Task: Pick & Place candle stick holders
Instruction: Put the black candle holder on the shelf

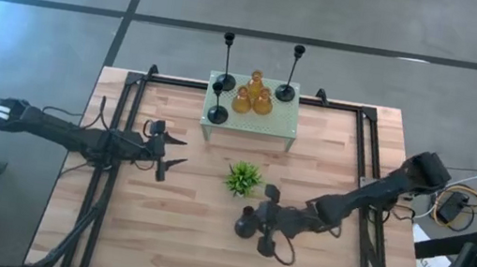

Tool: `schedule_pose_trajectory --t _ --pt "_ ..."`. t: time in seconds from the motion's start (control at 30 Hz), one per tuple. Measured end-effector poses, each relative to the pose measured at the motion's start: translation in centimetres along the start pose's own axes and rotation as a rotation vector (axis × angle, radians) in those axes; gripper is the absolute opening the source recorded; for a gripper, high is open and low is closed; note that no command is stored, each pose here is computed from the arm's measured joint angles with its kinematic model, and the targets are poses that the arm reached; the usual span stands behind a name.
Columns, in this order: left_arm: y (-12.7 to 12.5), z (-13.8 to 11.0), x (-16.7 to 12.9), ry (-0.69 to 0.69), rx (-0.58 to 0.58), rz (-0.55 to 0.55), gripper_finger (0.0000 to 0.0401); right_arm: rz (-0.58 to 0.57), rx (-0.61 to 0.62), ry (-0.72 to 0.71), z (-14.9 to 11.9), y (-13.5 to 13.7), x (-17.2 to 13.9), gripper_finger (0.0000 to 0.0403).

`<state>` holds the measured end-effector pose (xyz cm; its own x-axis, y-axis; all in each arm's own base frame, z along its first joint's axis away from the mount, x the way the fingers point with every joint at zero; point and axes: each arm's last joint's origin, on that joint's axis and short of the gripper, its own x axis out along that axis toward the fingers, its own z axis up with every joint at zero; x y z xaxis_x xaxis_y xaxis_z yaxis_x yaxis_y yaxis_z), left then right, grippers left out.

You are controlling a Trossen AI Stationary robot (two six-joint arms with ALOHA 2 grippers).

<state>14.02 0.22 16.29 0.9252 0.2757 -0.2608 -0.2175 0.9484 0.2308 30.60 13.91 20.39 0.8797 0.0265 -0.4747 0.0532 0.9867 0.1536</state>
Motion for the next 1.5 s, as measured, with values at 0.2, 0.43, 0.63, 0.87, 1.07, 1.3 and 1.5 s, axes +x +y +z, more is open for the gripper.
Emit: schedule_pose_trajectory --t 0.2,0.43,0.63,0.87,1.07,1.3,1.5 --pt "0.0 0.0 0.0 0.001 0.0 -0.001 0.0245 -0.002 -0.021 -0.016 2.2 0.5 -4.3 0.0012" --pt "0.0 -0.1 0.0 0.009 0.003 -0.002 0.0245 -0.033 -0.016 -0.032 3.8 -0.8 -8.6 0.0012" --pt "0.0 -0.1 0.0 0.011 0.004 -0.002 0.0245 -0.079 0.009 -0.066 5.1 -2.8 -11.1 0.0012" --pt "0.0 -0.1 0.0 0.011 0.004 -0.002 0.0245 -0.188 0.019 -0.072 5.9 -5.6 -12.8 0.0011" --pt "0.0 -0.1 0.0 0.011 0.004 -0.002 0.0246 -0.291 -0.015 -0.093 6.7 -7.9 -13.3 0.0011" --pt "0.0 -0.1 0.0 0.011 0.004 -0.002 0.0246 -0.316 0.018 -0.102 7.6 -10.4 -13.4 0.0011" --pt "0.0 -0.1 0.0 0.012 0.004 -0.002 0.0246 -0.267 0.046 -0.128 8.6 -12.4 -13.3 0.0011"
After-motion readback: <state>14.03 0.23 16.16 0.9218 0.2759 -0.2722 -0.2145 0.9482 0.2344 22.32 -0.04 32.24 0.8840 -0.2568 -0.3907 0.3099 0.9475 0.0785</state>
